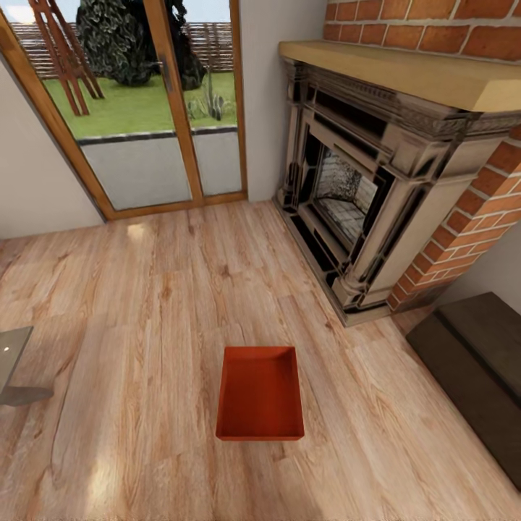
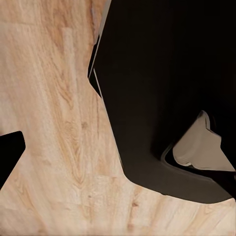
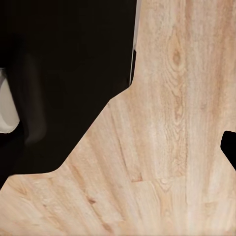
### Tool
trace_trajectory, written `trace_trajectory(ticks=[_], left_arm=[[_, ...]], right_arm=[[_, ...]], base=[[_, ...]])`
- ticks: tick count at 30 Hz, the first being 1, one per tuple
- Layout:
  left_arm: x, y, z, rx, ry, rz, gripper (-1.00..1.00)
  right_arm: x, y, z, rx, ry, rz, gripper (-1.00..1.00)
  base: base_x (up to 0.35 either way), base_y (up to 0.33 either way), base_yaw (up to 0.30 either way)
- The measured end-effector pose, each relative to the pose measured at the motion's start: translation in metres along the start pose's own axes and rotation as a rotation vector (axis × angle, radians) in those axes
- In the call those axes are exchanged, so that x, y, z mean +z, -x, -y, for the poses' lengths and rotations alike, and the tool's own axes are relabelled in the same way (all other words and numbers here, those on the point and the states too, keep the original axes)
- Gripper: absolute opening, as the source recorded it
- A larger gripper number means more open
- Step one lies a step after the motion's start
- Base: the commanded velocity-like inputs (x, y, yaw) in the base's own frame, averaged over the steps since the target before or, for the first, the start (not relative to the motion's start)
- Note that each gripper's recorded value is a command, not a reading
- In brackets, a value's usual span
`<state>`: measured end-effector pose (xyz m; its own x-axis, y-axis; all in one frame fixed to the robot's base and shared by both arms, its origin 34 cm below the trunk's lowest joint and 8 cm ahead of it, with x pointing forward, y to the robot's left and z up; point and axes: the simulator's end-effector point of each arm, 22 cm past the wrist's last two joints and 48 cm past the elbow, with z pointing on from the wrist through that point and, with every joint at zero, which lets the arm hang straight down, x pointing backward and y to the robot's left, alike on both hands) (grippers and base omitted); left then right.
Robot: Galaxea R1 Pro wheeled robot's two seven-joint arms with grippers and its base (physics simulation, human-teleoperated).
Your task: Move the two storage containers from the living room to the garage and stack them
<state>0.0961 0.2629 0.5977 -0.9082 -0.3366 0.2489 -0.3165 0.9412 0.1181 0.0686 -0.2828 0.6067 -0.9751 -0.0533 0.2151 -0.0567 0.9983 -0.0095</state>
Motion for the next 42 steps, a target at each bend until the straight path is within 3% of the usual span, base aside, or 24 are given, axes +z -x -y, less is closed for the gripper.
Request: trace_trajectory(ticks=[42], left_arm=[[0.004, -0.017, -0.007, -0.002, 0.016, -0.042, 1.0]], right_arm=[[0.002, -0.016, -0.001, -0.004, 0.0, -0.038, 1.0]], base=[[0.0, 0.0, 0.0]])
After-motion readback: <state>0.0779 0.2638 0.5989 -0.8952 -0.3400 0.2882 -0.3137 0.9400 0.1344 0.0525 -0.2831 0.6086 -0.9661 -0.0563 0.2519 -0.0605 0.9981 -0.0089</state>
